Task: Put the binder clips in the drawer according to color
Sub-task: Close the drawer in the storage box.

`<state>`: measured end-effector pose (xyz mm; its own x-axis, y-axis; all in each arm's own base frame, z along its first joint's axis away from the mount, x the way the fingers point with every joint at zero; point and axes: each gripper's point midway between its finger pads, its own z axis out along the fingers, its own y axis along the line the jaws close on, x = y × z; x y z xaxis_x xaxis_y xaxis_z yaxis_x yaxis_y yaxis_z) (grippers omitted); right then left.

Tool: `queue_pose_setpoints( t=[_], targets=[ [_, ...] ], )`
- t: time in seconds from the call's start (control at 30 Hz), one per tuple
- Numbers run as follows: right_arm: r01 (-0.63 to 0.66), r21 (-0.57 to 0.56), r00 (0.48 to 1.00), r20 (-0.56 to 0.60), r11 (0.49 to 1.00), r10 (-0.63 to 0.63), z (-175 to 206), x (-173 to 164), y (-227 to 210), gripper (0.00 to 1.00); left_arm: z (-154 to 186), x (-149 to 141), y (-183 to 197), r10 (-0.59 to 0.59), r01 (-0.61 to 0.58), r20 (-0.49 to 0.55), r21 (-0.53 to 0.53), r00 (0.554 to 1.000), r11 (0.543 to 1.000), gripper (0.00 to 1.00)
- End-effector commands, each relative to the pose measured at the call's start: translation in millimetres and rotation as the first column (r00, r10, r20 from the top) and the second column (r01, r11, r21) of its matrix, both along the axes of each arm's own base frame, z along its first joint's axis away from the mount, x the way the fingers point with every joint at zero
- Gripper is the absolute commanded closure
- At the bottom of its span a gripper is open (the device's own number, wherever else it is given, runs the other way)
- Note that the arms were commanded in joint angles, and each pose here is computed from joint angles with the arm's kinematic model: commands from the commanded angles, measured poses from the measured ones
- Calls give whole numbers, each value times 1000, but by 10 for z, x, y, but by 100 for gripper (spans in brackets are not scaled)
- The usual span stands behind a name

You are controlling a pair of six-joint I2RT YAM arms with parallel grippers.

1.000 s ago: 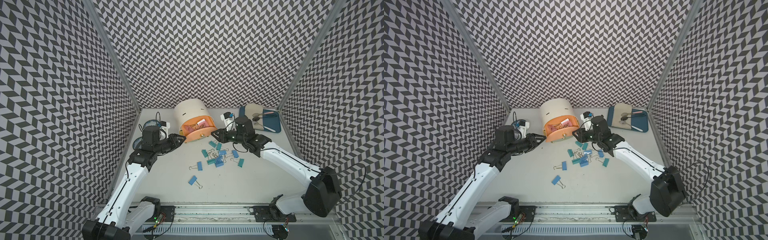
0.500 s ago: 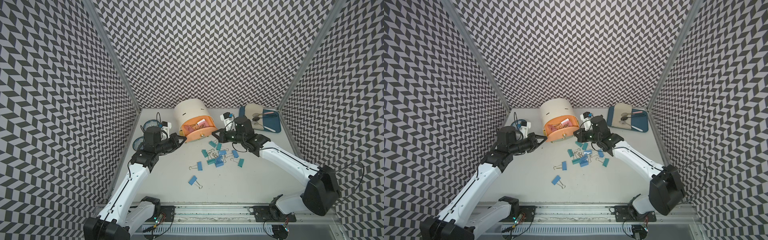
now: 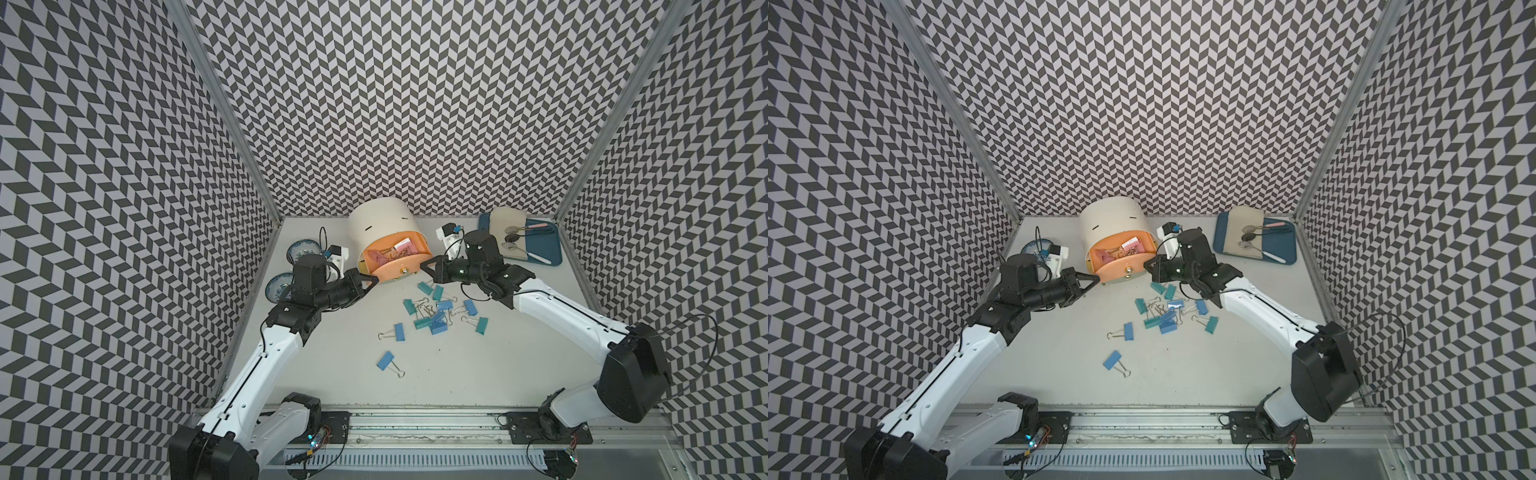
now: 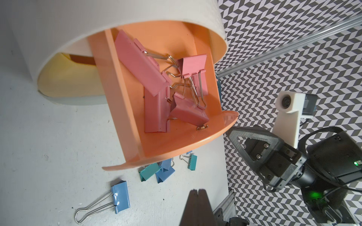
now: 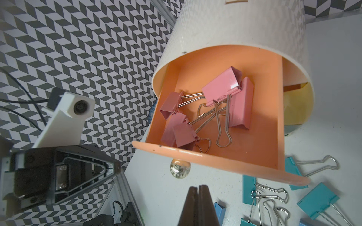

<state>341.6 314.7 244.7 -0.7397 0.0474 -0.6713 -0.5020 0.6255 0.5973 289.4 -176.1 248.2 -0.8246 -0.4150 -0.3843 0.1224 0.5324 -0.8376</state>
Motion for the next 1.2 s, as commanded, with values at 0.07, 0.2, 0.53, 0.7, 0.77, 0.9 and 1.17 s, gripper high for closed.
queue_pose_setpoints(
  t=[0.07,0.2,0.53,0.7,0.77,0.9,1.17],
  targets=[
    [-22,50,999,50,999,19,217,69,102,100,6,53,-61,-13,13,20,-12,1000,1000,100],
    [-24,55,999,47,998,21,219,80,123,100,21,101,-60,-3,3,28,-10,1000,1000,100],
    [-28,57,999,44,998,26,217,131,176,100,-9,219,-80,3,-3,29,-6,1000,1000,100],
    [-29,60,999,45,998,26,226,161,199,100,20,289,-100,2,-2,39,-3,999,1000,100],
    [-29,61,999,48,998,26,231,177,210,100,36,322,-104,2,-2,43,-1,999,1000,100],
    [-33,63,998,50,997,30,244,215,242,100,58,388,-112,6,-6,50,3,999,1000,100],
    [-34,62,998,55,997,31,253,325,317,100,37,499,-123,16,-16,49,10,999,1000,100]
  ],
)
